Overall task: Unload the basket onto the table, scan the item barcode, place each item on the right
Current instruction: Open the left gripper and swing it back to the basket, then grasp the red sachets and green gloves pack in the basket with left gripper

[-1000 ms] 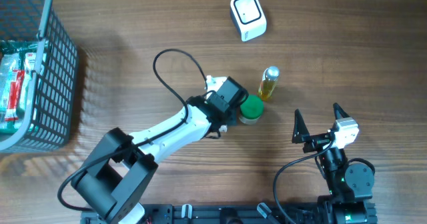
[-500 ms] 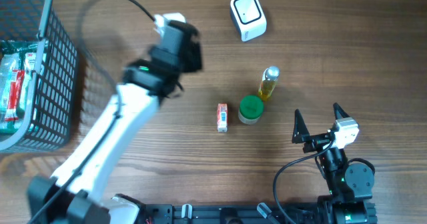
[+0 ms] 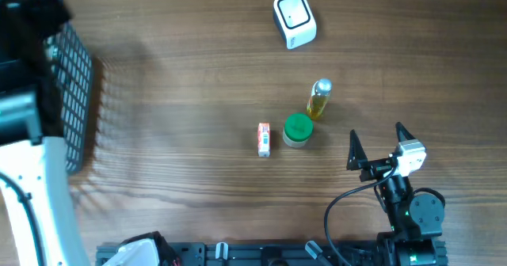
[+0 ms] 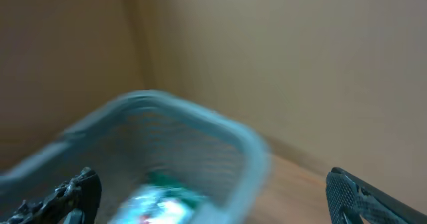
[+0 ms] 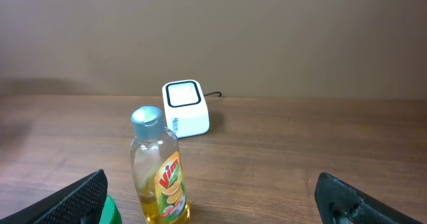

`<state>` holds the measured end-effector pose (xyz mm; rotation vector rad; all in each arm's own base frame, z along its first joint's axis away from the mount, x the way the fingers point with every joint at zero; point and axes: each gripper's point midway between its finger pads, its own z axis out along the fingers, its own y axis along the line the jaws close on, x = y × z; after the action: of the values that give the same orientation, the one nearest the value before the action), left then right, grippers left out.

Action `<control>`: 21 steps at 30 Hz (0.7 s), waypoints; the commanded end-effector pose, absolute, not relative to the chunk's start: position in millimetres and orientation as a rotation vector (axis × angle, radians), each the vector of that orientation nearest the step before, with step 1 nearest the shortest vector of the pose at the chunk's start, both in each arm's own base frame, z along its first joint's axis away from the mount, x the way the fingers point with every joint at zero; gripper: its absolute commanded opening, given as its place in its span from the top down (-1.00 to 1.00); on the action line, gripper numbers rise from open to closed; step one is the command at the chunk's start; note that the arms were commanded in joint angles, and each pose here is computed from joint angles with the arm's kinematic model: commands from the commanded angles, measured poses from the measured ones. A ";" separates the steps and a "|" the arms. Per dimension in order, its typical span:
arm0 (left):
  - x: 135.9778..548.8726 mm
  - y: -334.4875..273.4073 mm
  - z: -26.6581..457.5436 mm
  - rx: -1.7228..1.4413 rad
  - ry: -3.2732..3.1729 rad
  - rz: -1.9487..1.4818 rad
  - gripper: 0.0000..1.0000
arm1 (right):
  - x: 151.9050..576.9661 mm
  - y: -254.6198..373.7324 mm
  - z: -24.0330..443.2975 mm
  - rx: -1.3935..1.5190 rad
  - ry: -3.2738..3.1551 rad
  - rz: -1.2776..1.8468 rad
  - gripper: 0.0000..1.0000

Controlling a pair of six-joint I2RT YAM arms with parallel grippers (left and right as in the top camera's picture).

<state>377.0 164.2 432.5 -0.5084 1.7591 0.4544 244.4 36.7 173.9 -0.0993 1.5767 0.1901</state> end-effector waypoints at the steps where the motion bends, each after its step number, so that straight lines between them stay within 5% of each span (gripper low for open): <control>1: 367.3 220.5 410.7 -0.478 1.852 0.618 -1.00 | 244.4 35.2 175.1 -0.097 1.570 0.182 -0.99; 21: 349.4 354.2 187.5 -0.504 2.452 0.534 -1.00 | 244.4 35.2 175.1 -0.097 1.570 0.183 -0.99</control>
<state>350.0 347.7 208.3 -0.5718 2.3982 0.5828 244.4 36.8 173.9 -0.0996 1.5767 0.1904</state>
